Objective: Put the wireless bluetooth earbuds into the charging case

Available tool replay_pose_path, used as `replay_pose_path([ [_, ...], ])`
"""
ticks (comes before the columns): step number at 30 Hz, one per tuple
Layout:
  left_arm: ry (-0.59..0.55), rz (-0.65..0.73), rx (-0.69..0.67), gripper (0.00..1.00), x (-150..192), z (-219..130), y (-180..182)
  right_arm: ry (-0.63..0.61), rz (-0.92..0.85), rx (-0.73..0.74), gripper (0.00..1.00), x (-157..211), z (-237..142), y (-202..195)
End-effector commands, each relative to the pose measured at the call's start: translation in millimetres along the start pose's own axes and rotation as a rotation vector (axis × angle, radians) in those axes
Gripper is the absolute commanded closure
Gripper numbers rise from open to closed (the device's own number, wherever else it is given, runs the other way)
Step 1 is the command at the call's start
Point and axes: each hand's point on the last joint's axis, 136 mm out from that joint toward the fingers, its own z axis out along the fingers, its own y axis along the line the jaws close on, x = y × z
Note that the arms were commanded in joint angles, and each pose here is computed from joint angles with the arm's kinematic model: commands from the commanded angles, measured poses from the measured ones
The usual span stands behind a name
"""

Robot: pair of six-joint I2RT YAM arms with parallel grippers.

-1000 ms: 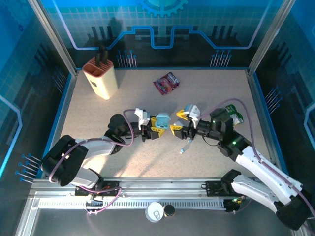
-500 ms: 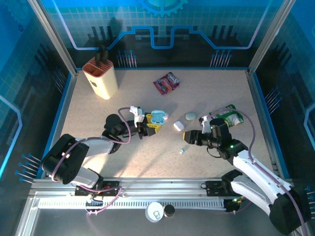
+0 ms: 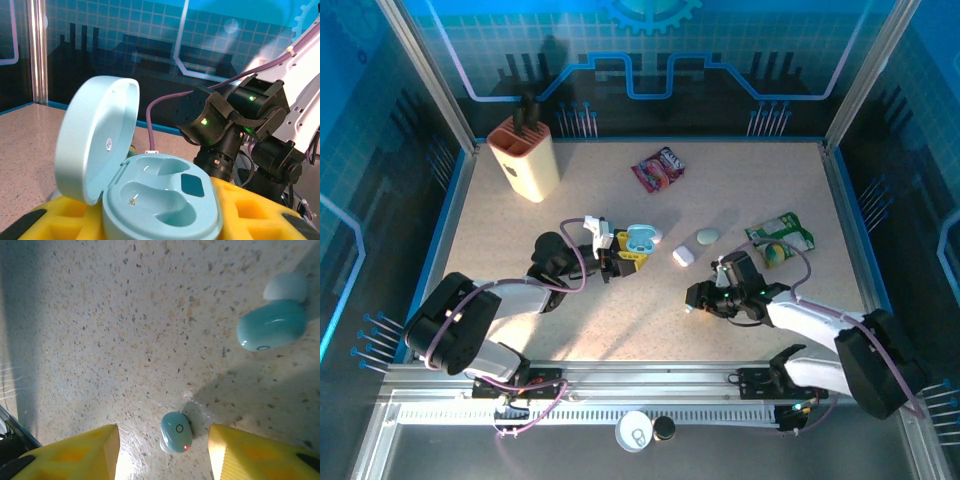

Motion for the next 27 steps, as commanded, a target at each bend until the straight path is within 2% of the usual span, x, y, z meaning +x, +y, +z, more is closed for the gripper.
replay_pose_path([
  [1,-0.02,0.032,0.011,0.69,-5,-3,-4,0.006,-0.004,-0.035,0.51,-2,6,11],
  [15,-0.018,0.026,0.017,0.69,-1,-3,-4,0.027,0.012,-0.023,0.68,4,12,6],
  [24,-0.017,0.022,0.02,0.7,1,-4,-5,0.045,0.023,-0.026,0.69,6,18,4],
  [27,-0.016,0.021,0.019,0.7,1,-4,-5,0.048,0.03,-0.019,0.75,6,20,1],
])
